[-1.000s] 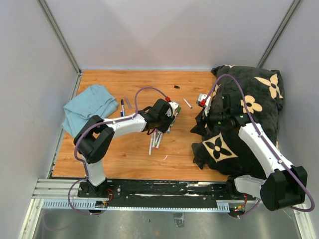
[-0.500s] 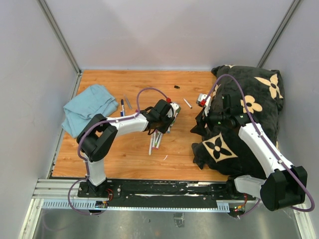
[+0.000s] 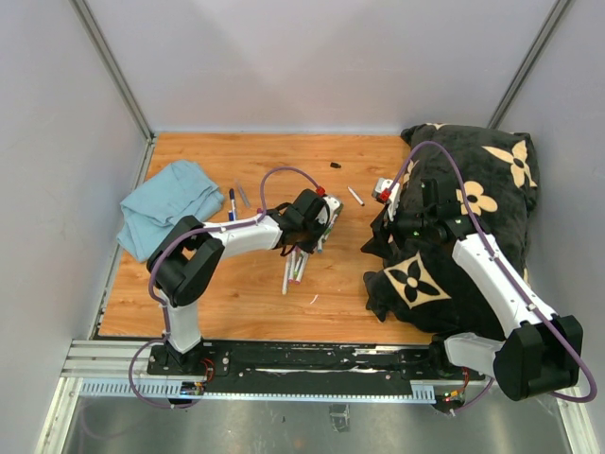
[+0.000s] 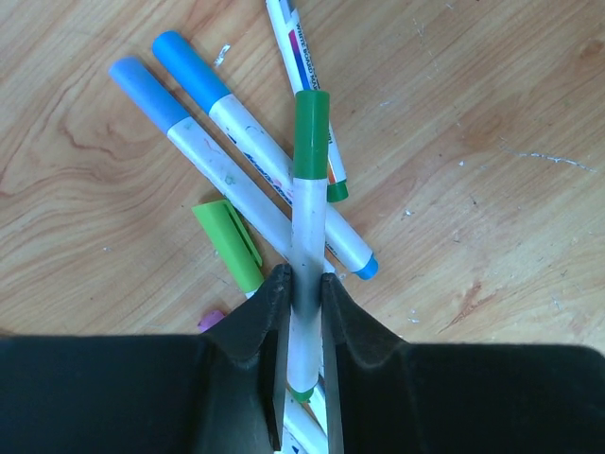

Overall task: Open the pen caps
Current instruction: Pick up the pen from the center of the board.

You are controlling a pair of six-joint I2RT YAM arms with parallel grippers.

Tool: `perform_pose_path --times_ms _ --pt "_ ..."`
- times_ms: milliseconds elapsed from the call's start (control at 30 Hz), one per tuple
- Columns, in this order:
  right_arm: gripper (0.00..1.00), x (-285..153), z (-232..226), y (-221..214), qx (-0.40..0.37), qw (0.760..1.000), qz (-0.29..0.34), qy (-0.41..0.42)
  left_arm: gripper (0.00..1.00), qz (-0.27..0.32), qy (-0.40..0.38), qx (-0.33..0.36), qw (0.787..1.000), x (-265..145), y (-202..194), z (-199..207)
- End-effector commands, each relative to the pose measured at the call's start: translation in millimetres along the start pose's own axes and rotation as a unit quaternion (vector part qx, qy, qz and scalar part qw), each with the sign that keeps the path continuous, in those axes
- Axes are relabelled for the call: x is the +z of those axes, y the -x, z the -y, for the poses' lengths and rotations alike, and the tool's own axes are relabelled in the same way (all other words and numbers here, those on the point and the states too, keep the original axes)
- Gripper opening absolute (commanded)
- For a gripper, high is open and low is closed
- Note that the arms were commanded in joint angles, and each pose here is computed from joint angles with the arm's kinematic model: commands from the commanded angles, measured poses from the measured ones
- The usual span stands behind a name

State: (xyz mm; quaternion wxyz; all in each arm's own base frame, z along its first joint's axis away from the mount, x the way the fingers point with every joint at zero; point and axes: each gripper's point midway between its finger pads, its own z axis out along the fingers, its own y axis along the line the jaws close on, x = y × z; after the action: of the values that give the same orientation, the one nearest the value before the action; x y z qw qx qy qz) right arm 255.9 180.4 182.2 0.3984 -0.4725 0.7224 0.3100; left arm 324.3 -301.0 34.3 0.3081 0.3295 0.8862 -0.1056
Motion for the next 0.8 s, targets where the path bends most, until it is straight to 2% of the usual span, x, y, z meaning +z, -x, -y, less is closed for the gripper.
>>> perform_pose_path --times_ms 0,167,367,600,767 --pt "0.74 -4 0 13 -0.014 1.000 0.014 0.006 0.17 0.007 -0.001 0.008 1.000 0 8 4" --pt "0.74 -4 -1 14 -0.014 1.000 0.016 0.009 0.11 0.017 -0.001 0.007 1.000 -7 11 4" --pt "0.74 -2 -8 18 -0.001 0.999 0.027 0.030 0.06 0.073 -0.017 -0.006 0.997 -37 28 8" --pt "0.73 -1 -19 27 0.015 0.997 0.054 0.059 0.01 0.160 -0.044 -0.044 0.985 -84 36 15" --pt "0.73 -1 -29 36 0.023 0.993 0.084 0.080 0.00 0.245 -0.084 -0.083 0.962 -124 44 25"
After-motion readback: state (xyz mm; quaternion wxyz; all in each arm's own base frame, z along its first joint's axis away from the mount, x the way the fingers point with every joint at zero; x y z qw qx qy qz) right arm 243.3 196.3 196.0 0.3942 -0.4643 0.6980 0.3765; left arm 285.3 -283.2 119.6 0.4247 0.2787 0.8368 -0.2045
